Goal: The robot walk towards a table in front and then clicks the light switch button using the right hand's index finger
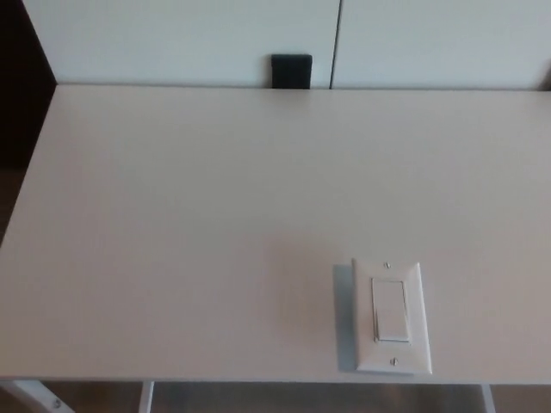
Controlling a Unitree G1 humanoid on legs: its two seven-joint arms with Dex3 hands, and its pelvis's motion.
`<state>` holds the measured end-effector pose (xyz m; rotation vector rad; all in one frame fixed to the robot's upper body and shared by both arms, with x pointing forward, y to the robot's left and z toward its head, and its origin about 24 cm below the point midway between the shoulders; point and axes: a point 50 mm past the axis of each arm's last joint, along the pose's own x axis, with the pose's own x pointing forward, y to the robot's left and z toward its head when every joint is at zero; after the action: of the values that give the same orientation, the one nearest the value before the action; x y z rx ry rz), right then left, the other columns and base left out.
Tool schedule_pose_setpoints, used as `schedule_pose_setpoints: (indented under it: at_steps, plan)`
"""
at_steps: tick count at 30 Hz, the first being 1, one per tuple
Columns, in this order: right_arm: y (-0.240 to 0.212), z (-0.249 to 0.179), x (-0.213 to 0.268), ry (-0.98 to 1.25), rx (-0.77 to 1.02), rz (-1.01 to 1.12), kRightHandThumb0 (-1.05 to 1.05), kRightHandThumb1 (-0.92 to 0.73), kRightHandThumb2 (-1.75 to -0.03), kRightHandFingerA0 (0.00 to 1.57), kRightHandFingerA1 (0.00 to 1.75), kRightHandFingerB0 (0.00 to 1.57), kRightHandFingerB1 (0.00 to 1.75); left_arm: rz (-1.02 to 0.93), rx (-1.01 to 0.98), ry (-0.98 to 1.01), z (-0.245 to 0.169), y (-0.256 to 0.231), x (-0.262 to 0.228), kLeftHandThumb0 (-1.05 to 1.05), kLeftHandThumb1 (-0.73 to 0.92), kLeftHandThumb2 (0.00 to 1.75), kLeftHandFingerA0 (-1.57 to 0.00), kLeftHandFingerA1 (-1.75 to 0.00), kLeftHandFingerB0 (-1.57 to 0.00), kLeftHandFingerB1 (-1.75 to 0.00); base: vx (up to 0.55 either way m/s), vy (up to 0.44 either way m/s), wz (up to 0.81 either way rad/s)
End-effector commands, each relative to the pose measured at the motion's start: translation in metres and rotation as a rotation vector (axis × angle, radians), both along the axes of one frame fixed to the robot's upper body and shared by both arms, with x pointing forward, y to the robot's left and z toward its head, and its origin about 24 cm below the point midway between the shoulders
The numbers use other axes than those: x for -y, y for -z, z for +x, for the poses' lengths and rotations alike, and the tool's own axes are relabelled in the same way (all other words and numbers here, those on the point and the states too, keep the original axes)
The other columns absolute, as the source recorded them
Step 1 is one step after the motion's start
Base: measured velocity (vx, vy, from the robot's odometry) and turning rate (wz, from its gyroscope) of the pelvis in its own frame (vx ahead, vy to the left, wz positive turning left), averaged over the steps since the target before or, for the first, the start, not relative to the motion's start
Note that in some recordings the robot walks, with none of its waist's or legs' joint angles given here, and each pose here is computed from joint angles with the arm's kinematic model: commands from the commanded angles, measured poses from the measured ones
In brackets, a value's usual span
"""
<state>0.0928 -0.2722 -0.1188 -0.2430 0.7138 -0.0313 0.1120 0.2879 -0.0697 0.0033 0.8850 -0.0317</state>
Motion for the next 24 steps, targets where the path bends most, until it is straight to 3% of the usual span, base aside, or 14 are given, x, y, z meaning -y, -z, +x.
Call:
schedule_pose_setpoints:
  at_steps: [1, 3, 5, 6, 9, 10, 12, 14, 16, 17, 18, 22, 23, 24]
  plan:
    - [-0.004, 0.000, 0.003, -0.026, 0.014, -0.028, -0.49, -0.52, -0.93, 0.53, 0.69, 0.26, 0.55, 0.009, 0.002, 0.026, 0.000, -0.003, 0.006, -0.15, 0.56, 0.95, -0.27, -0.57, -0.15, -0.50, 0.00, 0.000, 0.00]
    - [-0.005, 0.000, 0.001, -0.048, 0.018, -0.036, -0.50, -0.52, -0.94, 0.53, 0.70, 0.26, 0.56, -0.002, 0.003, 0.040, -0.002, -0.003, 0.012, -0.15, 0.57, 0.96, -0.27, -0.56, -0.16, -0.50, 0.01, -0.035, 0.04]
    - [-0.005, -0.001, -0.001, -0.057, 0.022, -0.031, -0.45, -0.69, -0.60, 0.56, 0.60, 0.30, 0.43, -0.022, 0.003, 0.060, -0.005, -0.005, 0.019, -0.16, 0.56, 0.96, -0.25, -0.56, -0.16, -0.51, -0.06, -0.089, 0.02]
    - [-0.006, 0.000, -0.003, -0.062, 0.032, -0.018, -0.45, -0.67, -0.60, 0.58, 0.62, 0.30, 0.45, -0.033, 0.000, 0.090, -0.006, -0.006, 0.025, -0.23, 0.77, 0.68, -0.31, -0.47, -0.21, -0.40, -0.04, -0.095, 0.00]
    - [-0.008, 0.001, -0.009, -0.087, 0.052, -0.014, -0.52, -0.50, -0.93, 0.54, 0.68, 0.27, 0.56, -0.056, 0.001, 0.135, -0.011, -0.008, 0.036, -0.24, 0.75, 0.68, -0.30, -0.47, -0.21, -0.40, -0.01, -0.028, 0.00]
    - [-0.009, 0.001, -0.011, -0.090, 0.055, -0.013, -0.48, -0.66, -0.61, 0.58, 0.61, 0.32, 0.47, -0.061, -0.004, 0.141, -0.012, -0.008, 0.039, -0.23, 0.76, 0.68, -0.29, -0.46, -0.22, -0.40, 0.00, 0.000, 0.00]
    - [-0.009, 0.001, -0.012, -0.106, 0.055, -0.018, -0.51, -0.49, -0.92, 0.54, 0.68, 0.27, 0.56, -0.069, -0.004, 0.148, -0.014, -0.008, 0.040, -0.24, 0.75, 0.68, -0.27, -0.46, -0.22, -0.41, 0.00, 0.000, 0.00]
    - [-0.010, 0.000, -0.015, -0.112, 0.064, -0.011, -0.49, -0.65, -0.60, 0.57, 0.59, 0.33, 0.45, -0.074, -0.003, 0.162, -0.017, -0.009, 0.043, -0.24, 0.78, 0.69, -0.26, -0.45, -0.21, -0.40, 0.00, 0.000, 0.00]
    - [-0.011, -0.001, -0.017, -0.125, 0.069, -0.010, -0.54, -0.48, -0.93, 0.53, 0.67, 0.28, 0.56, -0.070, -0.005, 0.165, -0.019, -0.010, 0.045, -0.23, 0.78, 0.66, -0.28, -0.45, -0.24, -0.40, 0.00, 0.000, 0.00]
    - [-0.012, -0.002, -0.017, -0.136, 0.068, -0.011, -0.54, -0.48, -0.93, 0.53, 0.67, 0.28, 0.56, -0.067, -0.005, 0.168, -0.020, -0.011, 0.045, -0.23, 0.78, 0.66, -0.28, -0.45, -0.24, -0.40, 0.00, 0.000, 0.00]
    - [-0.016, -0.007, -0.018, -0.152, 0.073, 0.000, -0.49, -0.65, -0.60, 0.59, 0.56, 0.33, 0.43, -0.070, 0.003, 0.181, -0.021, -0.013, 0.048, -0.26, 0.76, 0.68, -0.26, -0.46, -0.20, -0.40, 0.00, 0.000, 0.00]
    - [-0.028, -0.026, -0.023, -0.195, 0.096, 0.034, -0.51, -0.67, -0.60, 0.59, 0.58, 0.32, 0.41, -0.077, -0.012, 0.187, -0.026, -0.016, 0.051, -0.25, 0.73, 0.67, -0.26, -0.45, -0.18, -0.39, 0.00, 0.000, 0.00]
    - [-0.032, -0.031, -0.025, -0.195, 0.097, 0.048, -0.57, -0.49, -0.92, 0.56, 0.69, 0.28, 0.55, -0.077, -0.014, 0.192, -0.027, -0.016, 0.051, -0.25, 0.74, 0.67, -0.25, -0.45, -0.18, -0.39, 0.00, 0.000, 0.00]
    - [-0.037, -0.038, -0.027, -0.202, 0.102, 0.055, -0.58, -0.48, -0.92, 0.52, 0.67, 0.28, 0.56, -0.075, -0.018, 0.197, -0.028, -0.015, 0.051, -0.27, 0.73, 0.67, -0.25, -0.45, -0.17, -0.39, 0.00, 0.000, 0.00]
